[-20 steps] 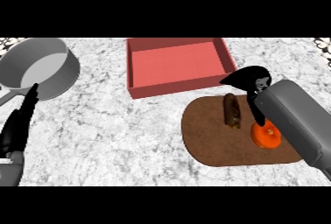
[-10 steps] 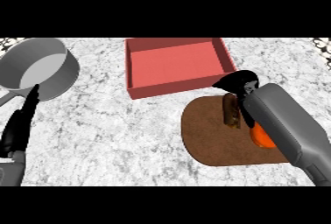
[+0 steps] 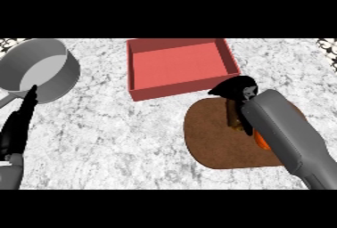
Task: Pick the sweet potato from the cutting board and place it in the cardboard box
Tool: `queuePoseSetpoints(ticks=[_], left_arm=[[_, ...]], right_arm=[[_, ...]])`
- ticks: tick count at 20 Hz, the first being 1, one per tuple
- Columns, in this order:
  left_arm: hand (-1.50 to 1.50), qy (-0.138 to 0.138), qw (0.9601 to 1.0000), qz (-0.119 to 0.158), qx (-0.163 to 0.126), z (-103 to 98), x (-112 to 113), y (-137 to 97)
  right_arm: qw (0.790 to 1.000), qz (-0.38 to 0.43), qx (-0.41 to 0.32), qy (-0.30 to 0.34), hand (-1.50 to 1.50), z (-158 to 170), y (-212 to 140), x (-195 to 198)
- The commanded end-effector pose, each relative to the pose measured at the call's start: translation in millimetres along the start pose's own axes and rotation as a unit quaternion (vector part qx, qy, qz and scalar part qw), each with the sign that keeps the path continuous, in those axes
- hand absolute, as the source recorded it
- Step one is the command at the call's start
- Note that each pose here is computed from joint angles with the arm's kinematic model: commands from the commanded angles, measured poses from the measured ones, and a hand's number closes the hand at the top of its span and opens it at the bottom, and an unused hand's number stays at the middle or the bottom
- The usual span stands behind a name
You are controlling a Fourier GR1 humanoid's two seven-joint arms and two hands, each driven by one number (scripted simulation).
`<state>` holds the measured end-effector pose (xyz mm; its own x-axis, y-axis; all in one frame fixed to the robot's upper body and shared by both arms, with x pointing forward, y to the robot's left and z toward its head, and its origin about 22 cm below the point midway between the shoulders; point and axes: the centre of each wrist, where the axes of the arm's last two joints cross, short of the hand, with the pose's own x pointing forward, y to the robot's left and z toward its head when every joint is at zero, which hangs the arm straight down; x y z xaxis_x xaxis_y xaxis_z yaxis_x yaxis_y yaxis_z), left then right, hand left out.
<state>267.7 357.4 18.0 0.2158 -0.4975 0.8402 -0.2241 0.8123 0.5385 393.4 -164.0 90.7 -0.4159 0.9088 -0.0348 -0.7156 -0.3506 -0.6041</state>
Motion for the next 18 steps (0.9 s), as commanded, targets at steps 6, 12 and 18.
queuePoseSetpoints(ticks=[6,12,18], left_arm=[[0.00,-0.003,1.0000,0.000,0.005,-4.7,8.4,-2.2],[0.00,0.009,0.9999,-0.008,-0.005,5.5,-17.3,-2.0],[0.00,-0.004,1.0000,-0.007,0.001,1.5,-0.9,-2.2]], right_arm=[[0.998,0.027,0.030,0.053,-1.50,-5.4,11.0,18.4],[0.996,0.028,0.031,0.075,-1.50,-31.2,46.0,4.1],[0.992,0.082,-0.072,0.068,1.50,-32.1,58.6,-20.8]])
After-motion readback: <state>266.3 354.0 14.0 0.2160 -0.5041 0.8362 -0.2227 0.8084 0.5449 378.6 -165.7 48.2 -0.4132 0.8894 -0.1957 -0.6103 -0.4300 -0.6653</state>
